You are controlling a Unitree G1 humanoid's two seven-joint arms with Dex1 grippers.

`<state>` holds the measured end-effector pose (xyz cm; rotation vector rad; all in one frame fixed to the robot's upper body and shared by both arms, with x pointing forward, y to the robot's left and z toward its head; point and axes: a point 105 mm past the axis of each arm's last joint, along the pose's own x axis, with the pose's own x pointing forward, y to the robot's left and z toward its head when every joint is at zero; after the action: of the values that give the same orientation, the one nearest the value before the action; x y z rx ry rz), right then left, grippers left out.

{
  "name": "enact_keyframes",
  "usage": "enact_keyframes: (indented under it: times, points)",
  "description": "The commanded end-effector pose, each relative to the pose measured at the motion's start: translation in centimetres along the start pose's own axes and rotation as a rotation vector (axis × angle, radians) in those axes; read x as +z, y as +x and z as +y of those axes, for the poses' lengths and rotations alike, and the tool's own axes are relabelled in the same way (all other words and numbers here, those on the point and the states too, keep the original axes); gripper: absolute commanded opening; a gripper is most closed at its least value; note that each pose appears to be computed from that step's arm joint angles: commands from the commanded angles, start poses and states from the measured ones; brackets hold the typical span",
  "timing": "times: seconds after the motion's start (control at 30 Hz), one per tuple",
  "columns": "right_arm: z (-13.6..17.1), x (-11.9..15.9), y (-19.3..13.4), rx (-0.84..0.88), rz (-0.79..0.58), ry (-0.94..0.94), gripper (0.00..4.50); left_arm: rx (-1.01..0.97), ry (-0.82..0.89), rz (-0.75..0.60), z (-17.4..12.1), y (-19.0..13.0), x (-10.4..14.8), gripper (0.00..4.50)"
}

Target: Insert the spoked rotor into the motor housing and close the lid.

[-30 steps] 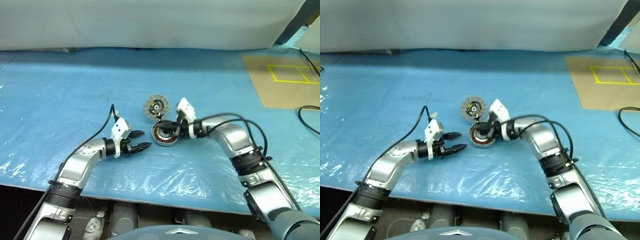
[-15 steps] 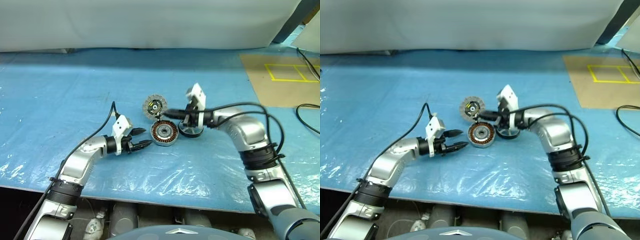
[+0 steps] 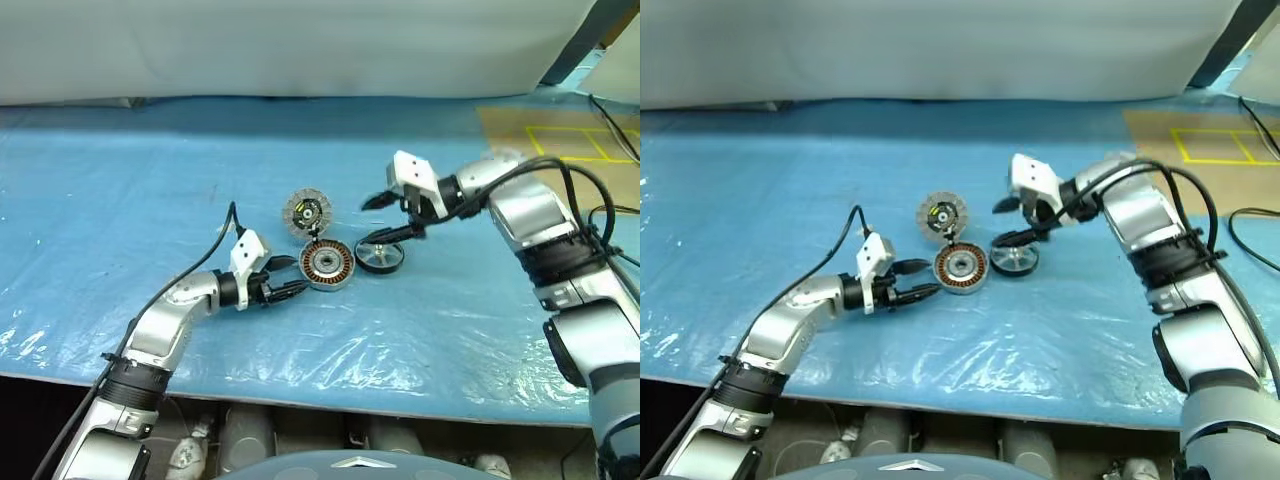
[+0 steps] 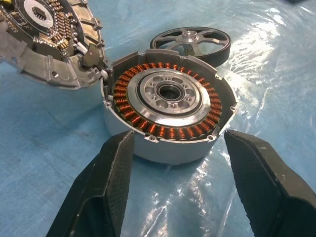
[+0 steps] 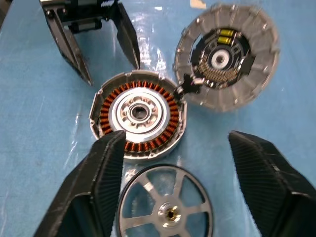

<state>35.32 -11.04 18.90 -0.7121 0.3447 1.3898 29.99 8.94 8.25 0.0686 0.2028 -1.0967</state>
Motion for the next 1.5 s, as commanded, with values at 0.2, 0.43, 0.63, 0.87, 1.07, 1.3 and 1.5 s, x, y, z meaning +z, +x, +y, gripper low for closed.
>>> enact_keyframes:
  times: [0.2, 0.43, 0.63, 0.87, 1.07, 1.3, 1.5]
  points:
    - [-1.0, -4.1, 0.0, 0.078, 0.303, -0.124, 3.43, 0.002, 0.007, -0.026, -1.3, 0.2, 0.6, 3.05]
    - [-0.9, -5.4, -0.3, 0.117, 0.370, -0.306, 3.43, 0.007, -0.005, -0.022, -1.6, 0.2, 0.1, 3.05]
    - [-1.2, -5.0, 0.2, 0.127, 0.357, -0.345, 3.43, 0.006, -0.003, -0.011, -1.2, 0.3, -0.3, 3.05]
    - [-1.3, -5.0, 1.4, 0.124, 0.354, -0.382, 3.43, -0.001, -0.001, -0.006, -1.4, 0.5, -0.8, 3.05]
    - [-0.9, -5.6, 2.0, 0.140, 0.371, -0.404, 3.43, -0.007, -0.001, -0.003, -1.9, 0.4, -1.0, 3.05]
    - [-0.1, -5.1, 2.4, 0.191, 0.345, -0.419, 3.43, -0.002, 0.002, -0.003, -1.6, 0.4, -0.8, 3.05]
    - [0.1, -5.2, 2.4, 0.206, 0.344, -0.412, 2.55, 0.002, -0.002, 0.004, -1.4, 0.3, -1.1, 3.05]
